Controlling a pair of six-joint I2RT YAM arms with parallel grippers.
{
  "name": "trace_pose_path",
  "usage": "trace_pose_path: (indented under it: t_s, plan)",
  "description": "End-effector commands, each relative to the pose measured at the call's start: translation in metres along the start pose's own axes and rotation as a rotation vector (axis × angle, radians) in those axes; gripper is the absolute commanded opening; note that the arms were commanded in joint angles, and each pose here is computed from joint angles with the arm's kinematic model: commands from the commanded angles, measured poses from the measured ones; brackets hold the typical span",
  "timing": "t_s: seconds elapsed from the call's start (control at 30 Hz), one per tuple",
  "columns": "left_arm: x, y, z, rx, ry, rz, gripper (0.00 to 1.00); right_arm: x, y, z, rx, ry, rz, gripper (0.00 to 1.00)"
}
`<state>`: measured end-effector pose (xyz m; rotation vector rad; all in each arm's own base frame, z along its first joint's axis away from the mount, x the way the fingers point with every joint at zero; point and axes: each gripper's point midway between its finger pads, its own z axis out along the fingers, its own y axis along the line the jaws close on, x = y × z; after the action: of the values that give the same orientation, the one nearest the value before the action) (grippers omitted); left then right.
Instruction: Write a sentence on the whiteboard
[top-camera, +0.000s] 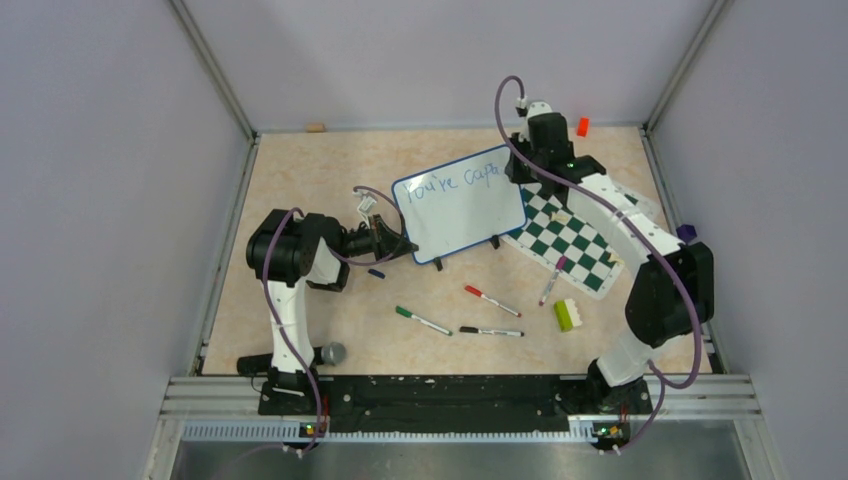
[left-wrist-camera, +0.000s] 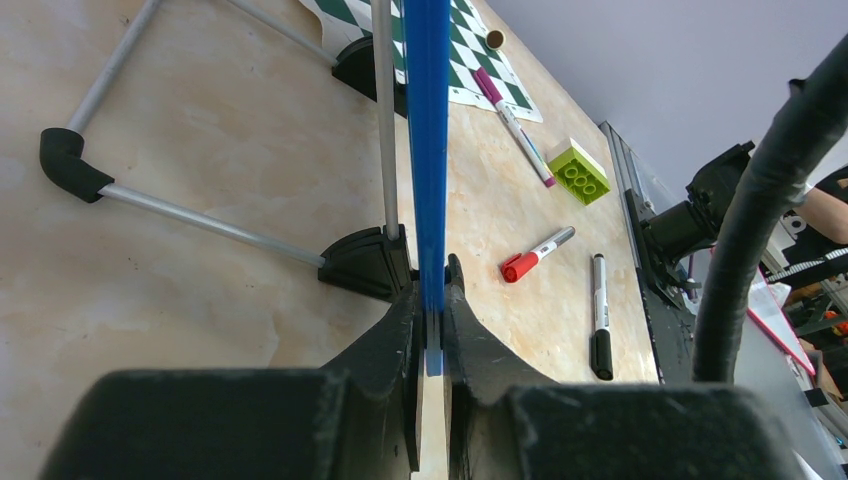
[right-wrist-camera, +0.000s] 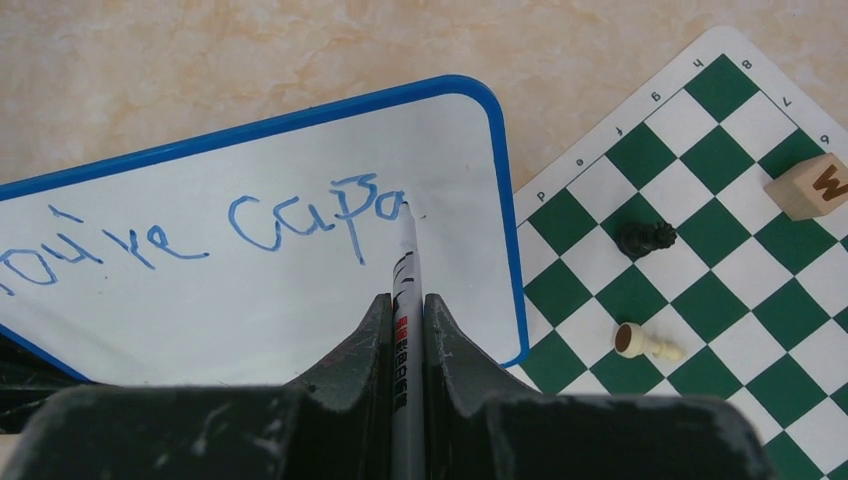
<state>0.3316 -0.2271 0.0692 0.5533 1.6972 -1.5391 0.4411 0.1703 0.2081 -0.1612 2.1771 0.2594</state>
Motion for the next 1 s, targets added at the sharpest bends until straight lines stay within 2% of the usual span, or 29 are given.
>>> trace_pose_path:
  t_s: [0.0, 0.4, 0.97]
  plan:
    - [-0.007, -0.016, -0.002, 0.056, 0.004, 0.1, 0.05, -0.044, -0.004, -0.004, 0.013, -0.118, 0.024, 0.0]
    - [-0.008, -0.015, -0.001, 0.056, 0.003, 0.101, 0.05, -0.049, -0.006, 0.012, 0.017, -0.121, 0.033, 0.0]
    - [-0.007, -0.015, -0.002, 0.056, 0.004, 0.101, 0.05, 0.002, -0.006, 0.011, -0.006, 0.001, 0.024, 0.0]
